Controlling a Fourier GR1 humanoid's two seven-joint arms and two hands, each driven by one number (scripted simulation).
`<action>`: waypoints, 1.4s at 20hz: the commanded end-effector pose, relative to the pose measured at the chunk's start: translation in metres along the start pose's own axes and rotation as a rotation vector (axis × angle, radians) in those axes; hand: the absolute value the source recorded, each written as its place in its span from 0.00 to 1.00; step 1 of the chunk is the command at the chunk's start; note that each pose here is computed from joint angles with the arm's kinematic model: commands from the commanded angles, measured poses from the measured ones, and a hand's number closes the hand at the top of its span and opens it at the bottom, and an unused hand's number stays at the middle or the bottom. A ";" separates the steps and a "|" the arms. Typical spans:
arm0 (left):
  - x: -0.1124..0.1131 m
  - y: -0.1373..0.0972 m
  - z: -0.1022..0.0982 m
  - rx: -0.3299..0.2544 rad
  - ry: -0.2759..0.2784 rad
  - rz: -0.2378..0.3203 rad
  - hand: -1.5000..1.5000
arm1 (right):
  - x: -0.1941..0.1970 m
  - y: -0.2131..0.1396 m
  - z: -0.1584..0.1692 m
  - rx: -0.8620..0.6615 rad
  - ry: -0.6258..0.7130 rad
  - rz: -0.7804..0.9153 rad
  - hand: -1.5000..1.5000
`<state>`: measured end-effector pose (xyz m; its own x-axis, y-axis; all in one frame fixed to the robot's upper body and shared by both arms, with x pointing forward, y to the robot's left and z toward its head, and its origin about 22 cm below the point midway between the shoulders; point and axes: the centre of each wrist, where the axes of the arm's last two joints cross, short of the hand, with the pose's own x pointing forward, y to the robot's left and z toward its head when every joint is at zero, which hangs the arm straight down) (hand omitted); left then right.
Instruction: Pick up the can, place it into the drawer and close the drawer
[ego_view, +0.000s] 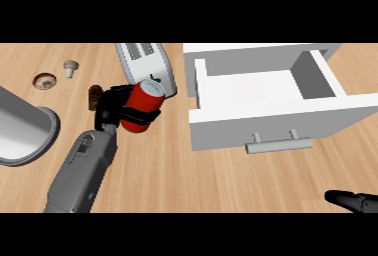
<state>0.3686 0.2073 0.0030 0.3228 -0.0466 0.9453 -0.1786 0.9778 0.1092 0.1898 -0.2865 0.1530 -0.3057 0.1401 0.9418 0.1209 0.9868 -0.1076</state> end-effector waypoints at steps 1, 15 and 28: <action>0.139 -0.093 0.027 -0.221 -0.404 -0.001 1.00 | -0.001 0.001 -0.004 0.010 -0.001 0.002 0.00; 0.257 -0.185 0.063 -0.115 -0.469 -0.065 0.00 | 0.018 -0.007 -0.015 -0.026 -0.072 0.074 0.00; 0.267 -0.196 0.063 -0.133 -0.451 0.056 0.00 | 0.029 0.020 -0.039 0.131 -0.219 0.426 0.00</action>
<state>0.4294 -0.0080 0.2520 -0.1280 -0.0836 0.9882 -0.0571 0.9954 0.0769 0.2140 -0.2752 0.1886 -0.4306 0.4438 0.7859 0.1495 0.8938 -0.4228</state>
